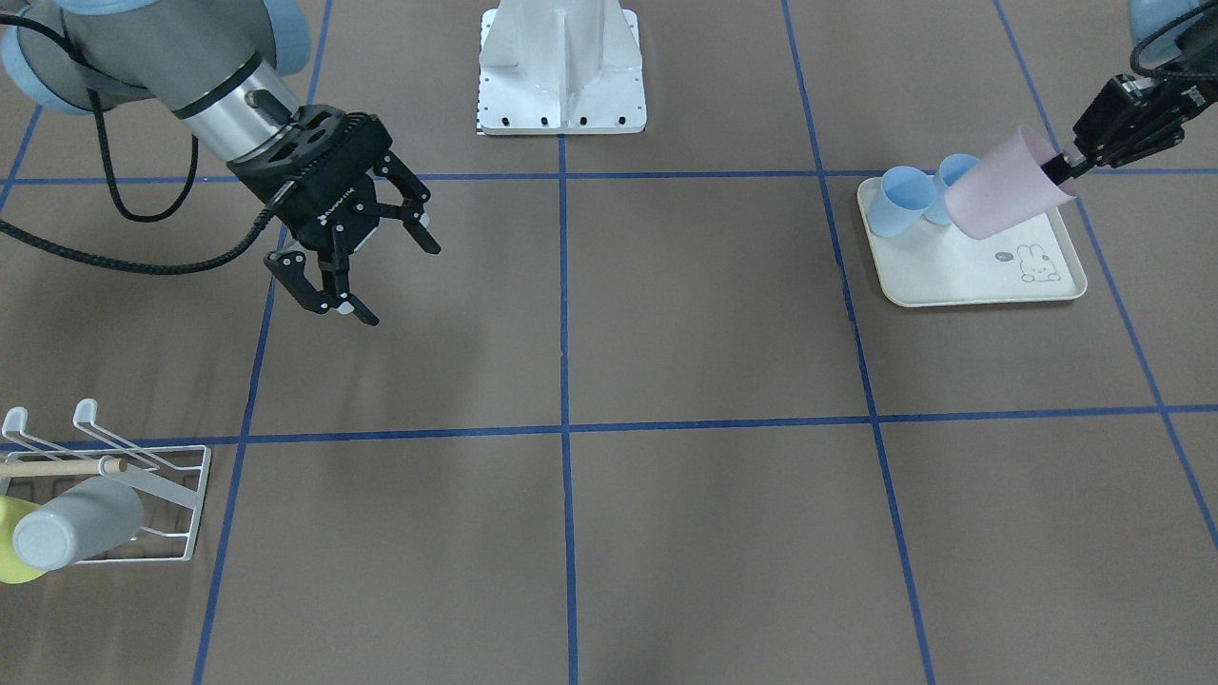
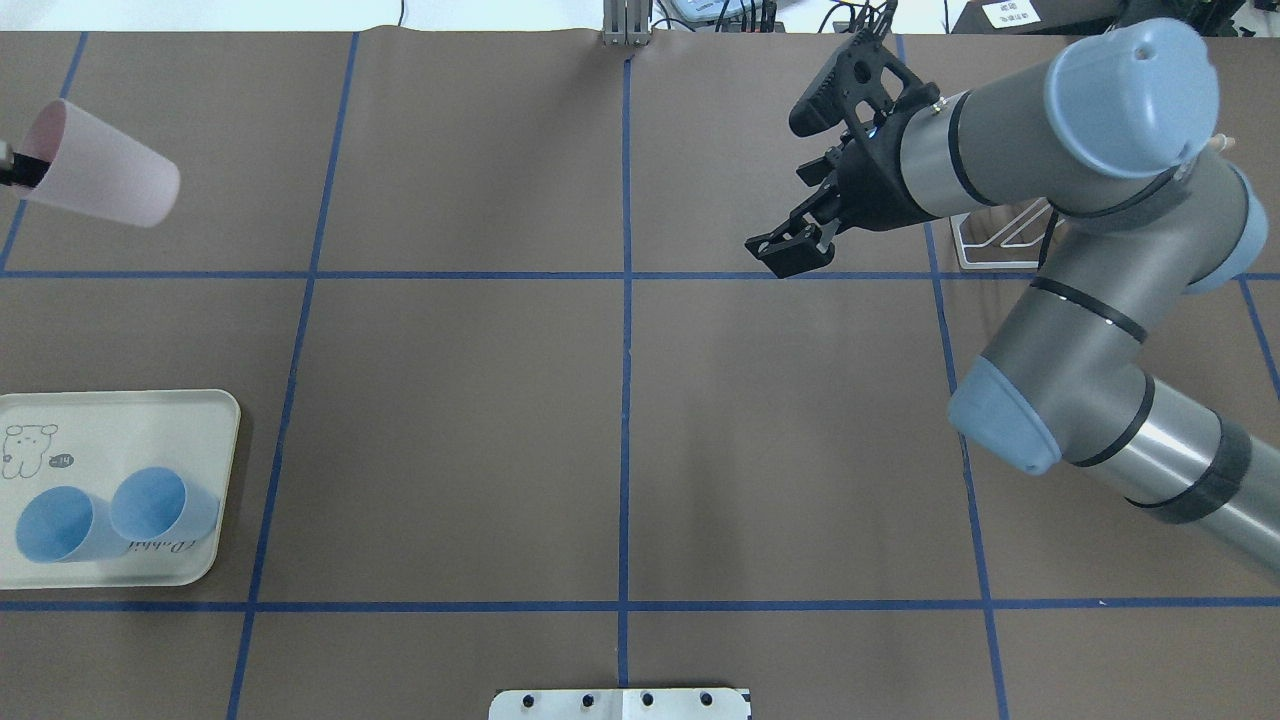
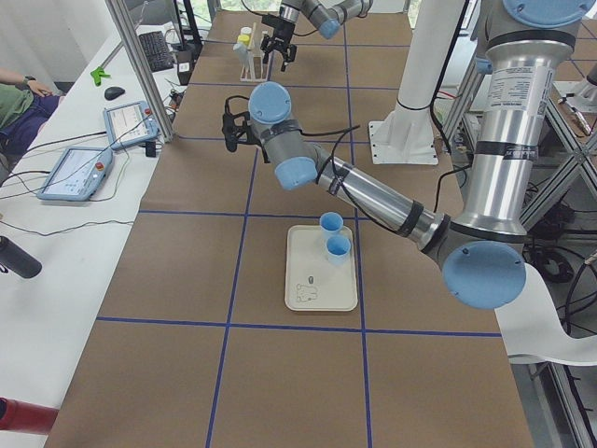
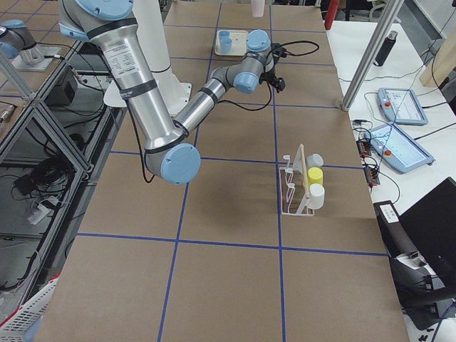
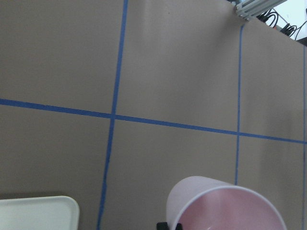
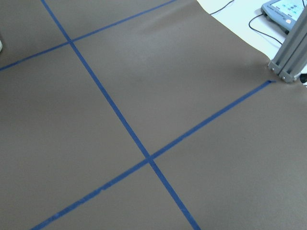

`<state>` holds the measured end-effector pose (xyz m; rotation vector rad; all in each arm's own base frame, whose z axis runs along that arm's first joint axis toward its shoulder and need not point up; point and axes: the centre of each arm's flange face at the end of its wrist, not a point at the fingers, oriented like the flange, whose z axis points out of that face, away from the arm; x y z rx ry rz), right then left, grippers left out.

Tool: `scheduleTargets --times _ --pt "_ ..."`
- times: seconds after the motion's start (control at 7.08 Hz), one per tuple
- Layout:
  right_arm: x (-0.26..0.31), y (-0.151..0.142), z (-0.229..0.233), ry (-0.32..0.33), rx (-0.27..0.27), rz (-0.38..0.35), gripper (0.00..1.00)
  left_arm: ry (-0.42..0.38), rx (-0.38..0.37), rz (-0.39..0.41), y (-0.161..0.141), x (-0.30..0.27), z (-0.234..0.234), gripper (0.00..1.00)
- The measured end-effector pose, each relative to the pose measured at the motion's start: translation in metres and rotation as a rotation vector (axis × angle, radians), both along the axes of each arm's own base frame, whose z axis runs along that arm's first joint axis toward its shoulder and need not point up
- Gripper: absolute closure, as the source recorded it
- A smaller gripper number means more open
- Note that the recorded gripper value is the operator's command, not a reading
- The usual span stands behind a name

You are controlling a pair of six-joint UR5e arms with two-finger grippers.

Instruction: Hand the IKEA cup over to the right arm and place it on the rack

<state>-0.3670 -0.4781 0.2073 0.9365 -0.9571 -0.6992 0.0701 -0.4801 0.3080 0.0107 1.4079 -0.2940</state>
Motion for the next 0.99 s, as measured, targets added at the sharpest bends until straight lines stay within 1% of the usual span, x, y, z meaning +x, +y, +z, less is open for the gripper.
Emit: scheduleTargets --times 0.14,0.28,0.42,0.57,0.71,0.99 --pt "-0.027 0.013 0.002 -0.042 0.051 0.012 0.01 0.036 -0.049 -0.007 -0.006 0.008 -0.03 1.0" --pt "-0.052 0.031 0.001 -0.098 0.103 0.031 0.01 0.057 -0.071 0.008 -0.01 0.027 -0.053 1.0" --pt "-0.075 0.051 -0.006 -0.158 0.136 0.057 0.01 0.068 -0.075 0.014 -0.01 0.058 -0.073 1.0" --pt "-0.095 0.069 -0.021 -0.208 0.158 0.087 0.01 0.084 -0.08 0.013 -0.007 0.095 -0.091 1.0" --pt "-0.108 0.082 -0.035 -0.24 0.171 0.114 0.01 0.104 -0.084 0.033 0.001 0.128 -0.106 1.0" --pt "-0.119 0.097 -0.046 -0.302 0.198 0.147 0.01 0.13 -0.079 0.079 0.014 0.163 -0.126 1.0"
